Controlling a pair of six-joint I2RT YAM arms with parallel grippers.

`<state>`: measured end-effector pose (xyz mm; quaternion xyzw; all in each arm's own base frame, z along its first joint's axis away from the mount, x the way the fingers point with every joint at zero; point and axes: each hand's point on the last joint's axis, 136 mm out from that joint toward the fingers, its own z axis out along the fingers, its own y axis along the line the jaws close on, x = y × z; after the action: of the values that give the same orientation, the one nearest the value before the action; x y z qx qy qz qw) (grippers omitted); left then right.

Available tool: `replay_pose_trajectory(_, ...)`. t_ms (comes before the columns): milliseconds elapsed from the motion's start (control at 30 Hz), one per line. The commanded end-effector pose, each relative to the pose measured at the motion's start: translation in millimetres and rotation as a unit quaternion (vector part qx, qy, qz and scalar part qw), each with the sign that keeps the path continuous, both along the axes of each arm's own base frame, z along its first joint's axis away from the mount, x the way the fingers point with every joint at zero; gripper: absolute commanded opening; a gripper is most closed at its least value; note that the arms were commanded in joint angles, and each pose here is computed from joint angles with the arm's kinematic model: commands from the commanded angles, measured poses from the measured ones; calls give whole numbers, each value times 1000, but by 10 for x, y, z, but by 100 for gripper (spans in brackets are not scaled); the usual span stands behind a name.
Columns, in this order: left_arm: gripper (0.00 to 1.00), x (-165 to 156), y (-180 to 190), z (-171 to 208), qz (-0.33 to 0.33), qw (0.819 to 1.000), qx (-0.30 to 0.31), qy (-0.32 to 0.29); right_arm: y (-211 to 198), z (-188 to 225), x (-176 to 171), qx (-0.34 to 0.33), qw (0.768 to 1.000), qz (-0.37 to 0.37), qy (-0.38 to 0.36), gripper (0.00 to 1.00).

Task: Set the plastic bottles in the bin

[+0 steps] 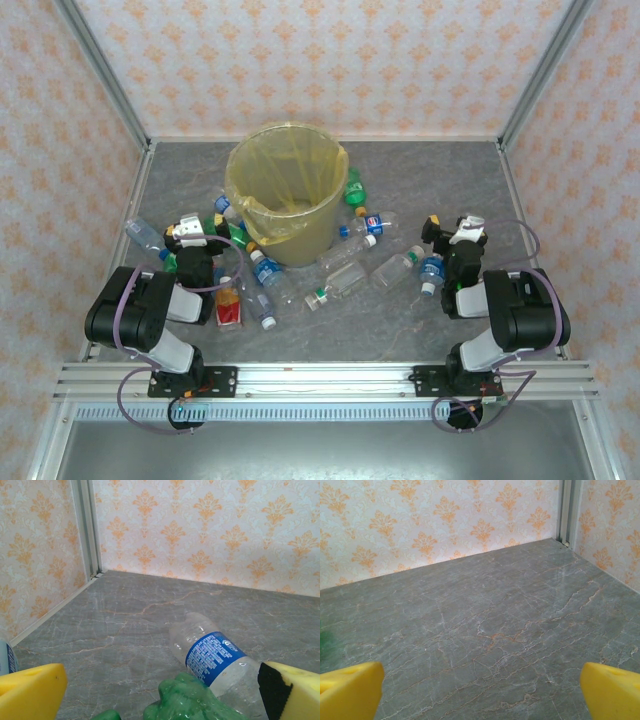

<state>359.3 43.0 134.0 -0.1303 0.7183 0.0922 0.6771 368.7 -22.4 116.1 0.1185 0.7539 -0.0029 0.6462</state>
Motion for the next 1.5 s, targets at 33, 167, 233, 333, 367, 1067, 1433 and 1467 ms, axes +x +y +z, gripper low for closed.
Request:
replay_pose_trajectory(33,100,36,6,25,-2,1000,-3,-3,13,73,55,2,1000,1,-10,100)
replay_pose_trajectory(167,100,44,6,26,-3,1000,-5,-3,13,80,57,2,1000,2,-12,100)
replay_pose_trajectory(233,100,69,26,10,-7,1000,-12,2,12,76,62,1,1000,1,-11,100)
replay_pose_trajectory(333,100,77,37,8,-10,1000,-16,2,13,84,48,2,1000,2,-13,100)
replay_pose_trajectory(367,100,74,43,12,-8,1000,-15,1,12,104,50,0,1000,2,-16,100)
replay_pose_trajectory(1067,100,166,338,974,95,967,-221,79,-170,1218,278,224,968,-109,30,100)
replay_pose_trajectory(1433,100,-25,1023,574,186,929,-283,150,441,1960,317,289,954,78,-24,100)
replay_pose_trajectory(1467,100,-59,1102,512,197,922,-292,160,490,1997,323,292,952,89,-19,100)
